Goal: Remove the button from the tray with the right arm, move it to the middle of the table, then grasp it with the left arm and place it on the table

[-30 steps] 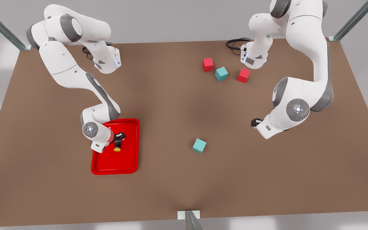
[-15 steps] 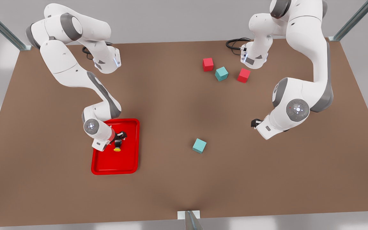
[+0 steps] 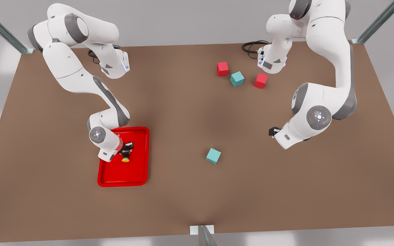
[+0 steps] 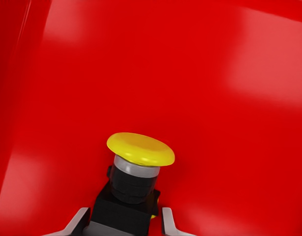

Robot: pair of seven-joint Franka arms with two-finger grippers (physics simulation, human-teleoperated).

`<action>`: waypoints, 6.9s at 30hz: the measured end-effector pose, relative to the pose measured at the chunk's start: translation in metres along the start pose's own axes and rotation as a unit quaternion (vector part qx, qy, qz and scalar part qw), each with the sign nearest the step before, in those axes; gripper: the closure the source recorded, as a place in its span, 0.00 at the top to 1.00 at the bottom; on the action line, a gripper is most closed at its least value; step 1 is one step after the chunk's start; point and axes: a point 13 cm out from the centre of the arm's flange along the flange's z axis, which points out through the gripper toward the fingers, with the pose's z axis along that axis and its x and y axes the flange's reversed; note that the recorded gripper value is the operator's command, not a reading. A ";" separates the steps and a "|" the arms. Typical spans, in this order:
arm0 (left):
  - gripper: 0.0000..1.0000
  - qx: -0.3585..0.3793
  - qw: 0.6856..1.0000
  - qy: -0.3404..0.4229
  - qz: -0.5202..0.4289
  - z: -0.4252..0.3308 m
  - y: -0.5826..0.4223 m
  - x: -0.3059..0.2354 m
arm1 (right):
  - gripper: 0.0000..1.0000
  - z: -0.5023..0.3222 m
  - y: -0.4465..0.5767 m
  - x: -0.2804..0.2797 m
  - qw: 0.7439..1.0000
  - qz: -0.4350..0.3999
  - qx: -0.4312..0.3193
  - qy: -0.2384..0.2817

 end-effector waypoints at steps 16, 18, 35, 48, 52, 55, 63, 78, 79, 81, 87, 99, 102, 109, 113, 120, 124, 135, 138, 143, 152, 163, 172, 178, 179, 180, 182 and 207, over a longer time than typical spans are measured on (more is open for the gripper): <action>1.00 -0.001 1.000 -0.003 0.002 -0.008 -0.003 0.003 | 0.51 -0.016 -0.004 -0.004 1.000 0.001 0.005 -0.006; 1.00 -0.001 1.000 -0.003 0.001 -0.009 -0.002 0.003 | 0.51 -0.028 -0.005 -0.007 1.000 0.000 0.009 -0.009; 1.00 -0.001 1.000 0.000 -0.010 -0.006 0.012 0.003 | 0.49 -0.176 0.317 -0.099 0.996 -0.077 -0.045 -0.023; 1.00 -0.002 1.000 -0.001 -0.013 -0.003 0.016 0.001 | 0.49 -0.102 0.568 -0.058 0.995 0.017 -0.085 -0.046; 1.00 -0.002 1.000 -0.001 -0.014 -0.002 0.015 0.001 | 0.50 -0.084 0.559 -0.054 0.995 0.066 -0.072 -0.035; 1.00 -0.002 1.000 -0.002 -0.015 -0.003 0.015 0.000 | 0.50 -0.070 0.553 -0.053 0.993 0.097 -0.064 -0.031; 1.00 -0.001 1.000 -0.003 -0.018 -0.002 0.015 0.000 | 0.50 -0.026 0.539 -0.054 0.986 0.156 -0.043 -0.026; 1.00 0.004 1.000 -0.010 -0.007 -0.011 -0.005 -0.001 | 1.00 -0.046 0.538 -0.068 0.977 0.198 -0.045 -0.059; 1.00 0.011 1.000 -0.016 0.012 -0.018 -0.036 0.000 | 1.00 -0.096 0.523 -0.083 0.973 0.211 -0.057 -0.067; 1.00 0.022 0.998 -0.025 0.049 -0.032 -0.098 0.009 | 1.00 -0.215 0.438 -0.125 0.958 0.263 -0.087 -0.075; 1.00 0.015 0.997 -0.020 0.070 -0.025 -0.191 0.031 | 1.00 -0.373 -0.008 -0.098 0.899 0.435 -0.008 -0.057; 1.00 -0.060 0.998 -0.009 -0.008 0.106 -0.239 0.002 | 1.00 -0.421 -0.091 0.023 0.931 0.364 0.027 0.024; 1.00 -0.060 0.998 -0.022 -0.017 0.125 -0.258 0.000 | 1.00 -0.430 -0.078 0.016 0.947 0.319 0.020 0.018; 1.00 -0.031 0.998 -0.040 -0.035 0.154 -0.285 0.007 | 1.00 -0.406 -0.071 0.011 0.969 0.242 0.036 0.036; 1.00 -0.028 0.998 -0.042 -0.042 0.166 -0.290 0.011 | 1.00 -0.401 -0.066 0.012 0.977 0.206 0.045 0.041; 1.00 -0.046 0.997 -0.047 -0.041 0.195 -0.274 0.022 | 1.00 -0.401 -0.061 0.012 0.984 0.165 0.048 0.045; 1.00 -0.045 0.997 -0.049 -0.035 0.203 -0.274 0.026 | 1.00 -0.400 -0.062 0.012 0.986 0.151 0.048 0.046; 1.00 -0.036 0.998 -0.049 -0.015 0.247 -0.283 0.031 | 1.00 -0.411 -0.052 0.009 0.991 0.114 0.051 0.040; 1.00 -0.031 0.998 -0.047 -0.014 0.258 -0.286 0.031 | 1.00 -0.445 -0.055 -0.003 0.992 0.107 0.060 0.001; 1.00 -0.025 0.999 -0.046 -0.012 0.269 -0.287 0.031 | 1.00 -0.457 -0.078 0.000 0.991 0.118 0.064 -0.014; 1.00 -0.021 0.998 -0.051 -0.008 0.276 -0.284 0.027 | 1.00 -0.443 -0.063 -0.036 0.993 0.087 0.059 -0.049; 1.00 -0.015 0.998 -0.055 -0.012 0.278 -0.279 0.028 | 1.00 -0.446 -0.052 -0.013 0.993 0.074 0.073 -0.060; 0.46 -0.014 0.998 -0.056 -0.016 0.278 -0.278 0.027 | 1.00 -0.477 -0.024 0.008 0.992 0.061 0.065 -0.088; 0.42 -0.019 0.997 -0.064 -0.026 0.256 -0.271 0.021 | 1.00 -0.475 -0.054 0.014 0.991 0.084 0.061 -0.083; 0.43 -0.018 0.997 -0.068 -0.031 0.244 -0.271 0.015 | 1.00 -0.475 -0.061 0.016 0.991 0.090 0.061 -0.083; 0.43 -0.016 0.997 -0.072 -0.039 0.229 -0.266 0.009 | 1.00 -0.475 -0.069 0.018 0.990 0.096 0.061 -0.083; 0.43 -0.014 0.995 -0.078 -0.066 0.201 -0.241 -0.009 | 1.00 -0.476 -0.083 0.022 0.989 0.107 0.062 -0.082; 0.43 -0.165 0.873 -0.251 -0.385 0.167 -0.181 -0.077 | 1.00 -0.475 -0.054 0.015 0.992 0.076 0.060 -0.079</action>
